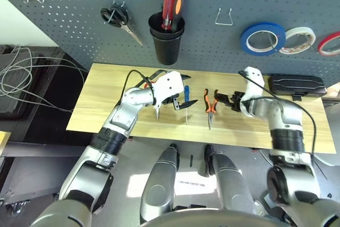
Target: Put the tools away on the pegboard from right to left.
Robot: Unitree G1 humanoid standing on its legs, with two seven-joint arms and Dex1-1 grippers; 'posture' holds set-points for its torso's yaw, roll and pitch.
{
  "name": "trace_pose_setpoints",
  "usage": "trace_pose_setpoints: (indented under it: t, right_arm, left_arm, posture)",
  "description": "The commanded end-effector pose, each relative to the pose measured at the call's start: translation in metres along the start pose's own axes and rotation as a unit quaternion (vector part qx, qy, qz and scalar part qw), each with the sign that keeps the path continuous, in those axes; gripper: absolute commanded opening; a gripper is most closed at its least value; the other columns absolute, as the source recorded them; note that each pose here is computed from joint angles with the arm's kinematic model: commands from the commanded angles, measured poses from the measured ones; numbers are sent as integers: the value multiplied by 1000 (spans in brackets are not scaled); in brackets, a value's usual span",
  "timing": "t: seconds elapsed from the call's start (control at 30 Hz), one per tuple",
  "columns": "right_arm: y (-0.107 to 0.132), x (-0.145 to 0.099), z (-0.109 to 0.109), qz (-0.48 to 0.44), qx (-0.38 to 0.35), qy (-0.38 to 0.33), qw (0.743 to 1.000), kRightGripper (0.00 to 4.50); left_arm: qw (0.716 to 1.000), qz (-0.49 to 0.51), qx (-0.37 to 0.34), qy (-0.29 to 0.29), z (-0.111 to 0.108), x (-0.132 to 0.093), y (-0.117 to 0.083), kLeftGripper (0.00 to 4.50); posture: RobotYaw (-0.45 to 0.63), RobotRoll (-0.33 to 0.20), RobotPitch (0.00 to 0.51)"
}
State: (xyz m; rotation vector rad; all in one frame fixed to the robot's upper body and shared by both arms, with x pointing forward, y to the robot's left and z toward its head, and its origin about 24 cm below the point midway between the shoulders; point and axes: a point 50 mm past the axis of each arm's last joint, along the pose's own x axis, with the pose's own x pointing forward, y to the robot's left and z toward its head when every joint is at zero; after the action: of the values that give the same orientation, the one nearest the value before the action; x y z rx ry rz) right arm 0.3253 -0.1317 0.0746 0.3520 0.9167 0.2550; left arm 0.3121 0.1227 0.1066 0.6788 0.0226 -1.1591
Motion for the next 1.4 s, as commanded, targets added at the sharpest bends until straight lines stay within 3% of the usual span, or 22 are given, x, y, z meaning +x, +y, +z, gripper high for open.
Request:
trace_pose_setpoints:
  t: [0.03, 0.33, 0.57, 0.8, 0.93, 1.17, 1.4]
  right_arm:
    - [-3, 6, -12, -51, 16, 39, 998, 4446]
    - [-9, 0, -33, -102, 1, 37, 994, 4446]
    - [-7, 5, -34, -121, 0, 7, 993, 4446]
    - [7, 23, -22, -118, 10, -15, 993, 4446]
    - [-1, 40, -18, -129, 5, -27, 991, 4446]
    - [-15, 62, -24, -131, 14, -19, 991, 4446]
    - [-6, 70, -39, -121, 34, 39, 991, 4446]
  left_arm:
    - [999, -29, -5, 12, -3, 1, -9, 4500]
    - [1000, -19, -16, 13, -5, -2, -9, 4500]
    - [1000, -9, -23, 16, -10, -7, -12, 4500]
    - [999, -9, -26, 17, -10, -8, -14, 4500]
    - [999, -7, -28, 15, -10, -8, -14, 4500]
    - [999, -6, -31, 16, -11, -8, -16, 4500]
    - [999, -3, -33, 19, -11, -9, -15, 4500]
  posture:
    - [194, 0, 336]
    - [223, 0, 336]
    - [233, 0, 336]
    - [241, 0, 335]
    - [248, 0, 337]
    - [253, 0, 343]
    - [258, 0, 341]
